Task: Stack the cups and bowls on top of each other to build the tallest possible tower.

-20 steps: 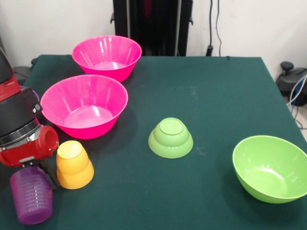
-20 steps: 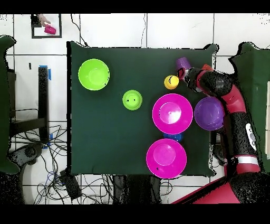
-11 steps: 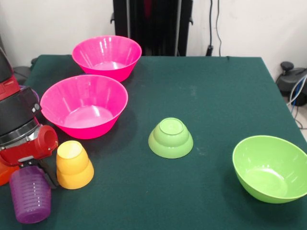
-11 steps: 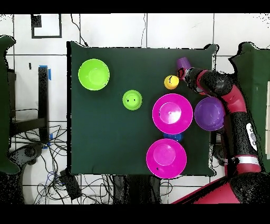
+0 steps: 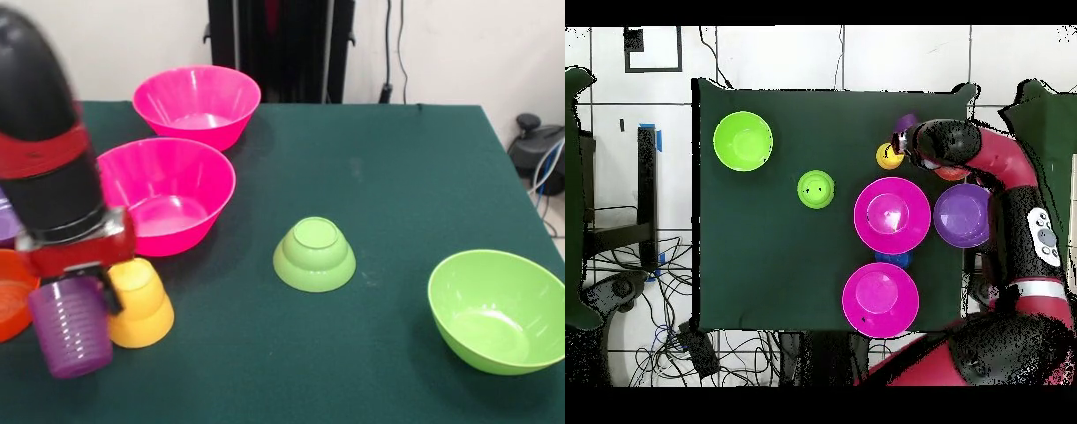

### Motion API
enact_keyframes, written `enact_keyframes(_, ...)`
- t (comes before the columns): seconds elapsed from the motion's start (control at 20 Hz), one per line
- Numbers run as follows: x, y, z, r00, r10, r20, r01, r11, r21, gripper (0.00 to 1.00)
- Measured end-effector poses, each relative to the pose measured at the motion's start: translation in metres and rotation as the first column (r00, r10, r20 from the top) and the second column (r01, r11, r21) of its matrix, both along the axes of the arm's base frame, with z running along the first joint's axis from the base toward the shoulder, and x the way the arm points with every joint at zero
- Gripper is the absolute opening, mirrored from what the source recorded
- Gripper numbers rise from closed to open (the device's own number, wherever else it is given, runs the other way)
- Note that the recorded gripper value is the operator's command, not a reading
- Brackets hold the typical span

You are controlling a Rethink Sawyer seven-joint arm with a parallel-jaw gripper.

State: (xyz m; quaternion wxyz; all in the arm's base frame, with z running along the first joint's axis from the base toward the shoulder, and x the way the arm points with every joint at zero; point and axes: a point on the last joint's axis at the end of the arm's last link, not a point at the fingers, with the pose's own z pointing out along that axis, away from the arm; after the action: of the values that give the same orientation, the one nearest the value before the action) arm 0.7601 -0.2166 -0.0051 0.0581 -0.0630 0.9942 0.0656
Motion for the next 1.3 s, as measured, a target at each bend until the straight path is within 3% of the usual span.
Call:
enact_keyframes(0.1, 0.006, 0.030, 0.018, 0.9950, 0.081, -0.058, -0.086, 0.9926, -0.085, 0.00)
enact_keyframes(0.2, 0.010, 0.048, 0.029, 0.9881, 0.122, -0.093, -0.134, 0.9824, -0.130, 0.00)
enact_keyframes(0.3, 0.017, 0.077, 0.046, 0.9733, 0.174, -0.150, -0.201, 0.9602, -0.193, 0.00)
enact_keyframes(0.4, 0.022, 0.102, 0.060, 0.9562, 0.209, -0.206, -0.258, 0.9329, -0.252, 0.00)
enact_keyframes(0.45, 0.026, 0.119, 0.071, 0.9401, 0.225, -0.256, -0.299, 0.9054, -0.301, 0.00)
enact_keyframes(0.55, 0.028, 0.132, 0.079, 0.9262, 0.231, -0.298, -0.330, 0.8796, -0.343, 0.00)
enact_keyframes(0.6, 0.033, 0.147, 0.091, 0.9088, 0.226, -0.350, -0.363, 0.8434, -0.396, 0.00)
enact_keyframes(0.65, 0.035, 0.153, 0.097, 0.9023, 0.219, -0.371, -0.374, 0.8267, -0.420, 0.00)
enact_keyframes(0.75, 0.040, 0.161, 0.107, 0.8950, 0.201, -0.398, -0.384, 0.8016, -0.458, 0.00)
enact_keyframes(0.85, 0.046, 0.165, 0.119, 0.8931, 0.177, -0.414, -0.382, 0.7825, -0.491, 0.00)
enact_keyframes(0.95, 0.051, 0.165, 0.127, 0.8964, 0.162, -0.413, -0.372, 0.7801, -0.503, 0.00)
enact_keyframes(1.05, 0.055, 0.159, 0.132, 0.9037, 0.151, -0.401, -0.354, 0.7894, -0.501, 0.00)
enact_keyframes(1.15, 0.055, 0.149, 0.134, 0.9091, 0.137, -0.393, -0.332, 0.8094, -0.484, 0.00)
enact_keyframes(1.2, 0.054, 0.137, 0.134, 0.9125, 0.123, -0.390, -0.311, 0.8288, -0.465, 0.00)
enact_keyframes(1.3, 0.053, 0.123, 0.133, 0.9153, 0.106, -0.389, -0.288, 0.8461, -0.448, 0.00)
